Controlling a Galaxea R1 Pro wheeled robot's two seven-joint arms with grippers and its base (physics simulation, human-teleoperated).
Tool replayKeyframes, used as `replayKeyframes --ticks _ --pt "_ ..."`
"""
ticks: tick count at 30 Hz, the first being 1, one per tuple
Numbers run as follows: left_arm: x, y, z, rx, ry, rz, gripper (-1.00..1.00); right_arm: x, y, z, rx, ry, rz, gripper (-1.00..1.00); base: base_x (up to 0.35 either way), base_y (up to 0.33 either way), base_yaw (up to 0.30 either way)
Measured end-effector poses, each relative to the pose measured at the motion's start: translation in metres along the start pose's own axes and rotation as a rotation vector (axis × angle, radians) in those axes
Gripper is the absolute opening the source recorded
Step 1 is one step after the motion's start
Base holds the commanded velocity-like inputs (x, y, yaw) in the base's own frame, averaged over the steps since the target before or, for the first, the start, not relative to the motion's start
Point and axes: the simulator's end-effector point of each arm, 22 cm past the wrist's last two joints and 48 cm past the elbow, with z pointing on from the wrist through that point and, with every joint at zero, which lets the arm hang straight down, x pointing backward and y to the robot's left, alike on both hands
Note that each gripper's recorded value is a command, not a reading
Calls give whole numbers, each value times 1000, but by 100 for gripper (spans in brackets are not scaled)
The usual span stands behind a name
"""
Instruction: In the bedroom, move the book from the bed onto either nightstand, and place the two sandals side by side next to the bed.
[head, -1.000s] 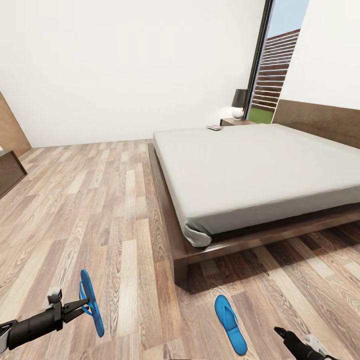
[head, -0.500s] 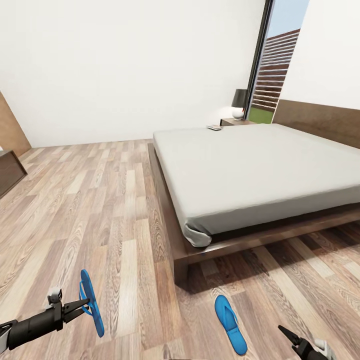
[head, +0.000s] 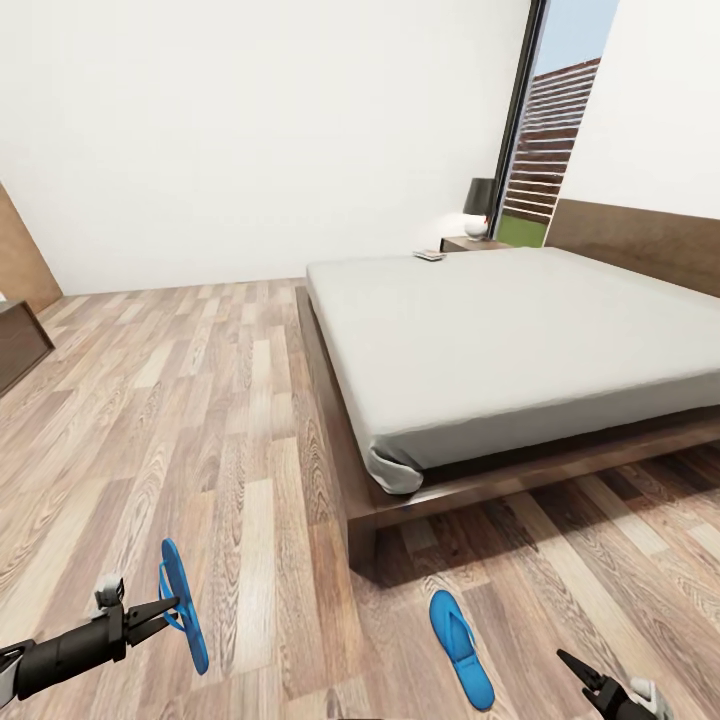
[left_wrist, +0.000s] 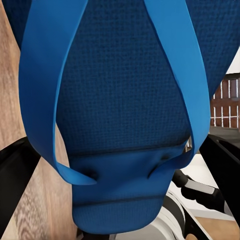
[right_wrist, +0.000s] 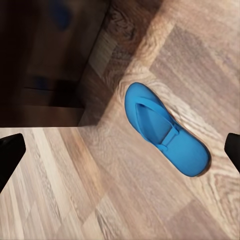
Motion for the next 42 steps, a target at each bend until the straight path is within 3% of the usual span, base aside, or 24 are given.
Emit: replayKeyframes --ticks 13,22,30,42 --pt "0 0 0 0 0 0 -100 1 0 1 0 1 2 100 0 0 4" --pt "3 0 5 6 4 -6 -100 3 0 2 1 3 7 100 0 -15 166" --pt "4 1 7 8 5 -10 -100 4 -1 2 3 7 7 100 0 -96 172" --pt "4 1 7 8 5 -11 -100 5 -1 2 2 9 6 100 0 -144 14"
